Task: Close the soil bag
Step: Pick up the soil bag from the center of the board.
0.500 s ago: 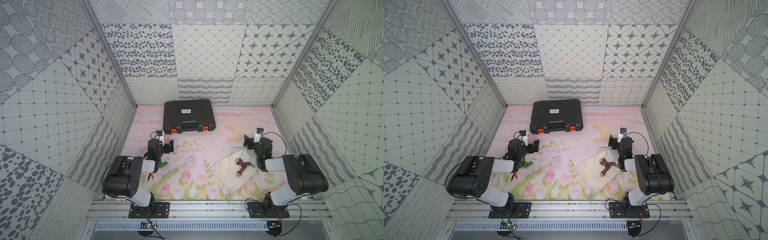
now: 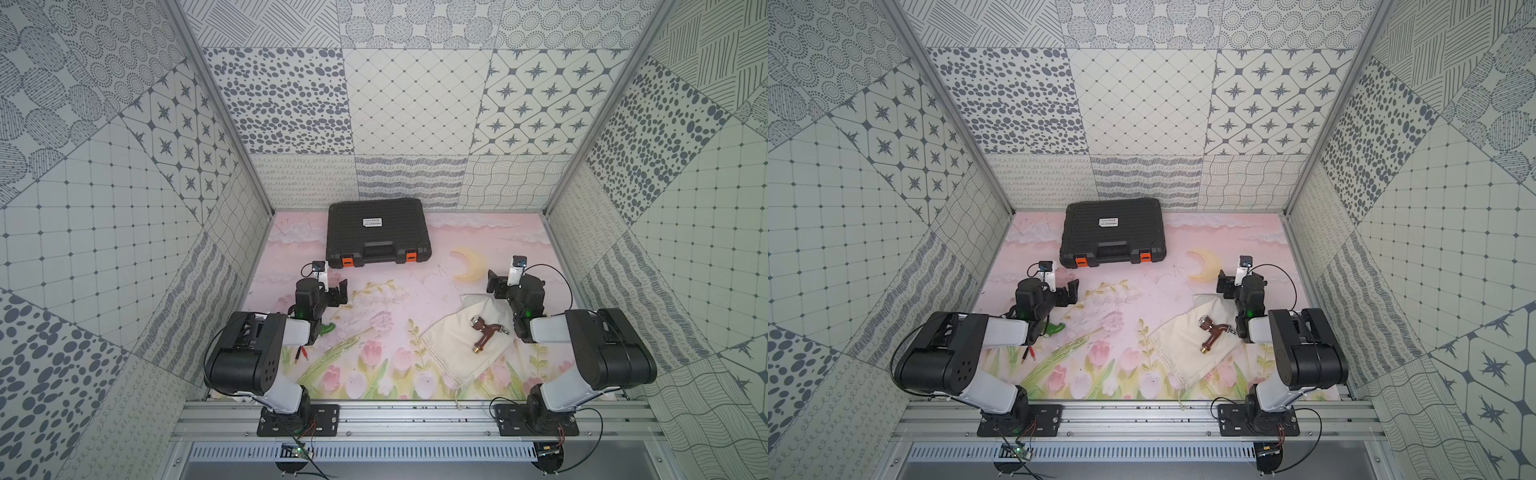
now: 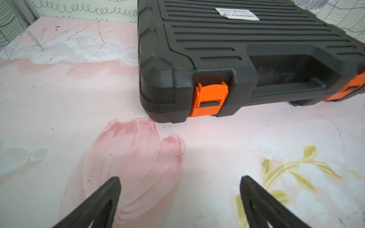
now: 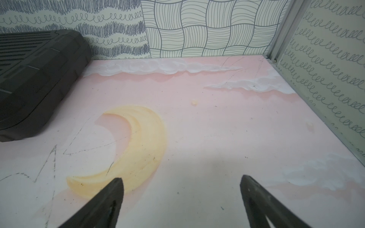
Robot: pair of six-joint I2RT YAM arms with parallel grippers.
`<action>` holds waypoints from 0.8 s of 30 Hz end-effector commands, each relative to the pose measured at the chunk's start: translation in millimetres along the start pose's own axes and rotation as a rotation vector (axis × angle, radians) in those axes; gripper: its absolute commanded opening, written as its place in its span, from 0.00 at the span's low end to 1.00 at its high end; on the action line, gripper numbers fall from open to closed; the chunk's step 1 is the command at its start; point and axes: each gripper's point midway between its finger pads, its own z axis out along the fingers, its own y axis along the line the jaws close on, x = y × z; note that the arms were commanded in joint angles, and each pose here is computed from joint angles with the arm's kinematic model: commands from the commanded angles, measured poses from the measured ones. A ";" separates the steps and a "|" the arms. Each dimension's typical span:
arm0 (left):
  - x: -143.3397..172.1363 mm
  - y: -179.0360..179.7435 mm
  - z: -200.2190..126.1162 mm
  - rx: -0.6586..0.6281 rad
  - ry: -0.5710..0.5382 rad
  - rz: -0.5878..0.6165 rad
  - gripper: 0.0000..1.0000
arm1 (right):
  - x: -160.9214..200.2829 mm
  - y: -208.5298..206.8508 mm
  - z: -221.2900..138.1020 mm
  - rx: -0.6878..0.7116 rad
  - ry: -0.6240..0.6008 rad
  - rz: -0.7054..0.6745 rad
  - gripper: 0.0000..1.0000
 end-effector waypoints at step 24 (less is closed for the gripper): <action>-36.1 -121.6 -100.0 0.248 0.208 -0.186 0.99 | -25.0 47.4 -94.5 0.048 0.449 0.155 0.97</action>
